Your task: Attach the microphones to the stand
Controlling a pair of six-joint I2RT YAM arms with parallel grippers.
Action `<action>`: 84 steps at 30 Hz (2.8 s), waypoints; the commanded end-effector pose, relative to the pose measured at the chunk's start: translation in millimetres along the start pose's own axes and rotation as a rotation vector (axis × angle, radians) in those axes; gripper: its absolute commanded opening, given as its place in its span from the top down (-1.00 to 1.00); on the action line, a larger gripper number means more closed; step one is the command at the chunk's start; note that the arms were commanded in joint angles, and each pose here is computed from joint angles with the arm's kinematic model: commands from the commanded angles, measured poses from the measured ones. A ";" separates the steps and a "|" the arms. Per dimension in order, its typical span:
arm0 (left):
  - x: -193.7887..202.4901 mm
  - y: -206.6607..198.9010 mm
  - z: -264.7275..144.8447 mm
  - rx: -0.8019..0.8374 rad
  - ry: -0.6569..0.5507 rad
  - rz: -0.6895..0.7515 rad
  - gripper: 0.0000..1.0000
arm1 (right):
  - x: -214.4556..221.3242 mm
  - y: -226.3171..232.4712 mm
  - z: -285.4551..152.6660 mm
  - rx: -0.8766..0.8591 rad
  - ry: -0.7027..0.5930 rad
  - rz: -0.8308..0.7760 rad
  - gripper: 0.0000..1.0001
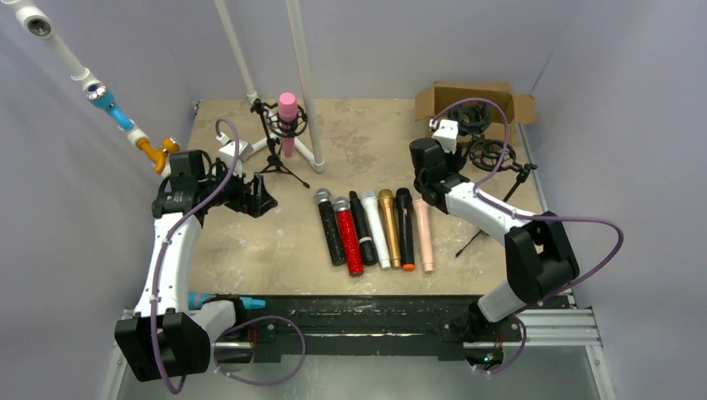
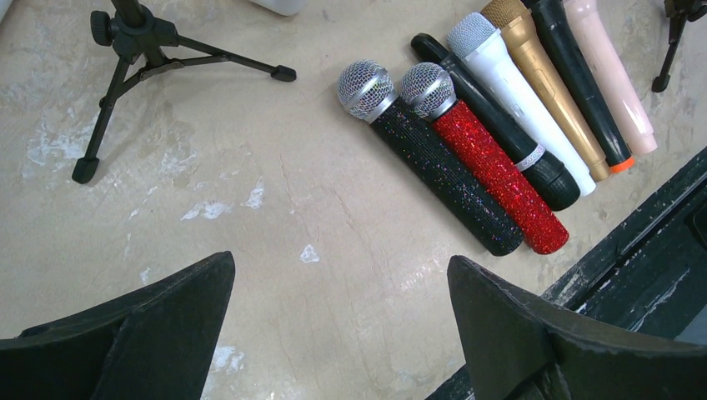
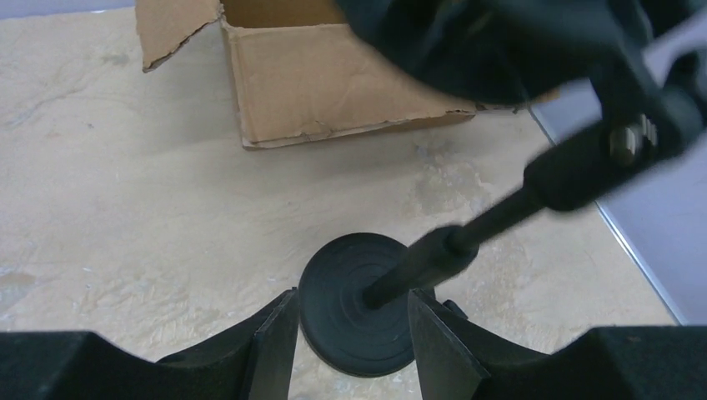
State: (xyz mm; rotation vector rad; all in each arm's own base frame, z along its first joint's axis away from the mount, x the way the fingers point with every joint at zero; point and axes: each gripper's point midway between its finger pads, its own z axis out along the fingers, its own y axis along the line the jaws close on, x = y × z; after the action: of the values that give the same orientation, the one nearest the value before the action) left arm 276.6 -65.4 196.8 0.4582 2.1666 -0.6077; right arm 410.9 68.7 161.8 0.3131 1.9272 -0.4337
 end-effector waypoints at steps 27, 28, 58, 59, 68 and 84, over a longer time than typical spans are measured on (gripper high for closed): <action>-0.9 2.4 7.3 0.029 -0.006 -0.010 -1.00 | -56.7 -16.2 43.7 0.048 -0.189 0.119 1.00; -1.1 3.3 7.4 0.025 -0.006 -0.009 -1.00 | -61.1 -12.6 41.7 0.037 -0.197 0.134 1.00; -5.0 1.5 2.4 0.011 -0.023 0.010 -1.00 | -148.2 177.3 -29.9 -0.553 -0.453 0.342 1.00; -4.2 1.8 2.5 0.009 -0.020 0.010 -1.00 | -146.7 181.3 -31.6 -0.561 -0.450 0.347 1.00; -4.6 1.8 4.3 0.016 -0.021 -0.003 -1.00 | -122.4 216.4 -41.5 -0.612 -0.411 0.286 1.00; -5.8 -7.9 -4.2 0.031 -0.017 -0.007 -1.00 | -80.8 189.2 -53.1 -0.570 -0.268 0.181 -0.27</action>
State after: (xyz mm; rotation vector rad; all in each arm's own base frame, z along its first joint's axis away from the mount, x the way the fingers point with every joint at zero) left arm 275.6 -67.7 186.5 0.4483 2.1910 -0.6430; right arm 491.8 270.1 186.3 -0.0116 1.6939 0.1616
